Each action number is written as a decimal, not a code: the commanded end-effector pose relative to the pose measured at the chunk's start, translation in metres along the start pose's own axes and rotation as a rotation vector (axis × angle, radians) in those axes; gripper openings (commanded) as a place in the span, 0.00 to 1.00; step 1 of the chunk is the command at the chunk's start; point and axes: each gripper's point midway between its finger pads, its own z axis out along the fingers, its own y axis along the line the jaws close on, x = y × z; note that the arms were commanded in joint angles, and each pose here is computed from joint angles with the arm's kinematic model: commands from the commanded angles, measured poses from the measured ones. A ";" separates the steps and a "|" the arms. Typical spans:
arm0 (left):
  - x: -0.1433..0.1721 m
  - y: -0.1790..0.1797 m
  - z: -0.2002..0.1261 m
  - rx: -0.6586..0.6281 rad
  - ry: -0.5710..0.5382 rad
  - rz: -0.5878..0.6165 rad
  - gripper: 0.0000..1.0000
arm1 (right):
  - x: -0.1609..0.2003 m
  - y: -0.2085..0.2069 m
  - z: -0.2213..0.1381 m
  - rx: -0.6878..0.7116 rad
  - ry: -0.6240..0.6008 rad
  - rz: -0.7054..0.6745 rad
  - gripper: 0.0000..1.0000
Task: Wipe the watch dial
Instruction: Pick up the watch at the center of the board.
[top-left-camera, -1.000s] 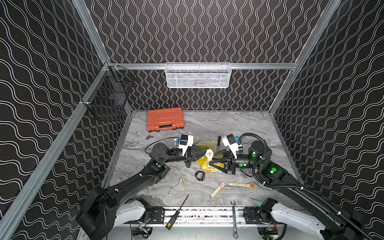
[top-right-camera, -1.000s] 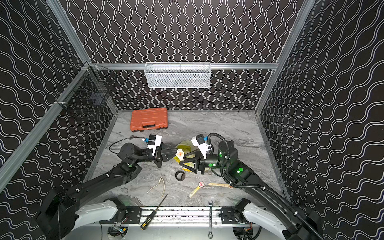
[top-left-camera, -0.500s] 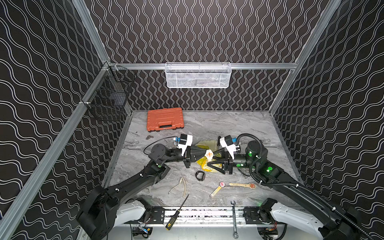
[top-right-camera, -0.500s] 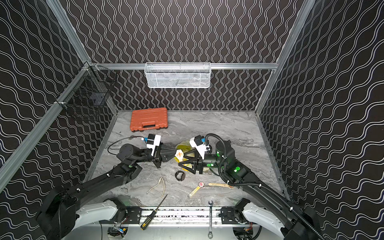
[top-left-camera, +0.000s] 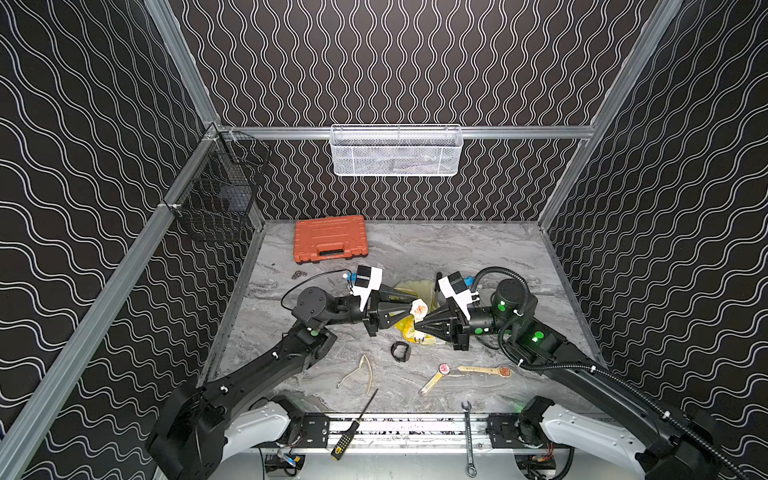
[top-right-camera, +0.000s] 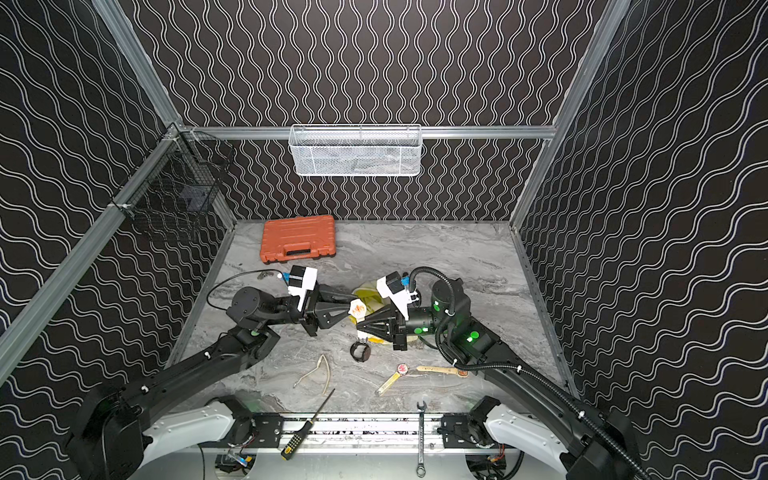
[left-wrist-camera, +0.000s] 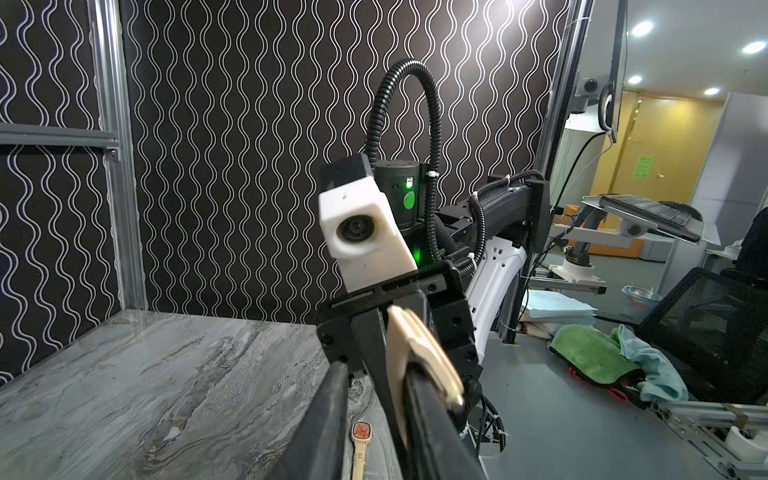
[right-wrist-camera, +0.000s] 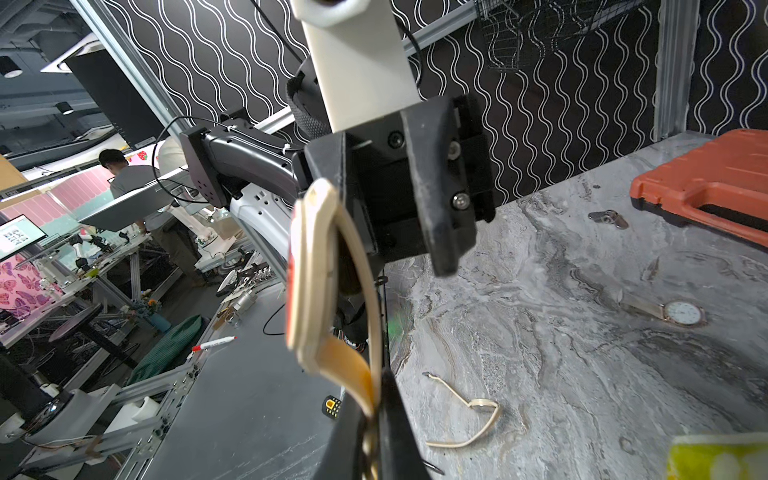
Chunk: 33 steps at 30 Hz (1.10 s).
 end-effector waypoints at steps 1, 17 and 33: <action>0.012 0.003 -0.004 -0.043 0.047 -0.026 0.42 | -0.009 0.002 -0.004 0.030 -0.014 -0.037 0.00; 0.011 0.008 0.000 0.006 -0.051 -0.246 0.56 | -0.013 -0.011 -0.005 0.106 -0.031 -0.081 0.00; 0.019 0.020 0.008 0.028 -0.105 -0.342 0.25 | 0.001 -0.029 -0.004 0.181 0.013 -0.057 0.00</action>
